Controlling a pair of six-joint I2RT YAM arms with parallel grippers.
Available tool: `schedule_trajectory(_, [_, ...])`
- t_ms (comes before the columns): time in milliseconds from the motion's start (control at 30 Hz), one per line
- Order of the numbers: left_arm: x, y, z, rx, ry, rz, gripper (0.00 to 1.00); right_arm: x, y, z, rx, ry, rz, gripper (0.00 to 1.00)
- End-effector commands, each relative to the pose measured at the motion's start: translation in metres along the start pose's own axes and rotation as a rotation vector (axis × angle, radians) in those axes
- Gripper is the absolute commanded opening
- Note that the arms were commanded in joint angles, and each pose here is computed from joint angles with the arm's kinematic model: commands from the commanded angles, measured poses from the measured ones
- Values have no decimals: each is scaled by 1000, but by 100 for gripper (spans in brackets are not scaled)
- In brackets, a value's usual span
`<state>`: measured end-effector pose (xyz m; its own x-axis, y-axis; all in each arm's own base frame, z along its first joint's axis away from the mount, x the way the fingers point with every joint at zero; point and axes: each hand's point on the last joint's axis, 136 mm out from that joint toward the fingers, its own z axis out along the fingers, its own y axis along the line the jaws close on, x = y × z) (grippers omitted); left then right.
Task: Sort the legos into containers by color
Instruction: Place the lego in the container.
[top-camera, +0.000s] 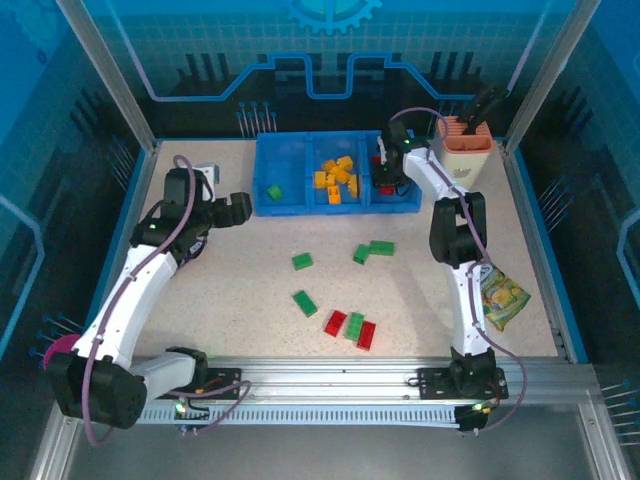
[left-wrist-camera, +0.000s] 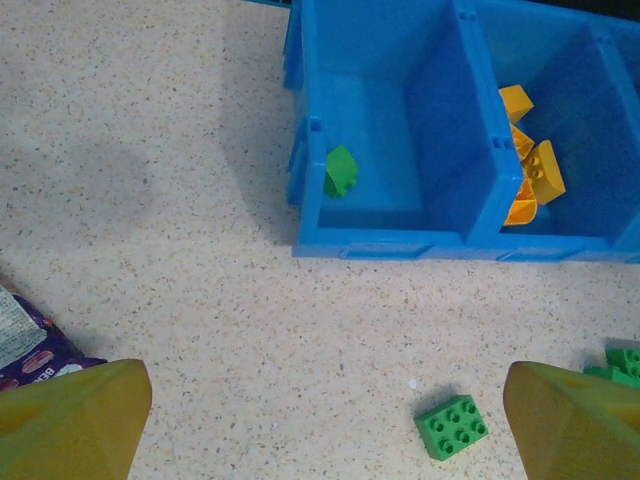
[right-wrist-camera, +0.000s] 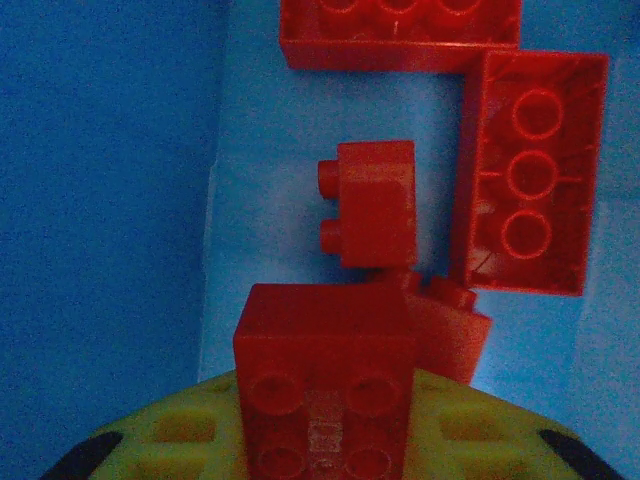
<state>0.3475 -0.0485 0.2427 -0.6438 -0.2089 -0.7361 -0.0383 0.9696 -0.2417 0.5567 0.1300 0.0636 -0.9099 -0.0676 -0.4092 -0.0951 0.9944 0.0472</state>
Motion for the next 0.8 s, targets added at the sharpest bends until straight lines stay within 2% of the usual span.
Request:
schedule_trajectory(0, [-13, -4, -5, 26, -34, 13, 92, 10, -2, 9, -20, 53, 30, 39])
schedule_trajectory(200, [-11, -4, -6, 26, -31, 12, 92, 4, -4, -12, -10, 23, 21, 48])
schedule_trajectory(467, [-12, -10, -7, 62, -36, 3, 93, -9, -8, -82, 21, -56, -12, 43])
schedule_trajectory(633, [-14, -13, -10, 82, -48, 4, 93, 6, -2, -128, 20, -91, -22, 45])
schedule_trajectory(767, [-14, -18, -14, 111, -60, -1, 93, 43, 14, -158, 41, -58, -62, 43])
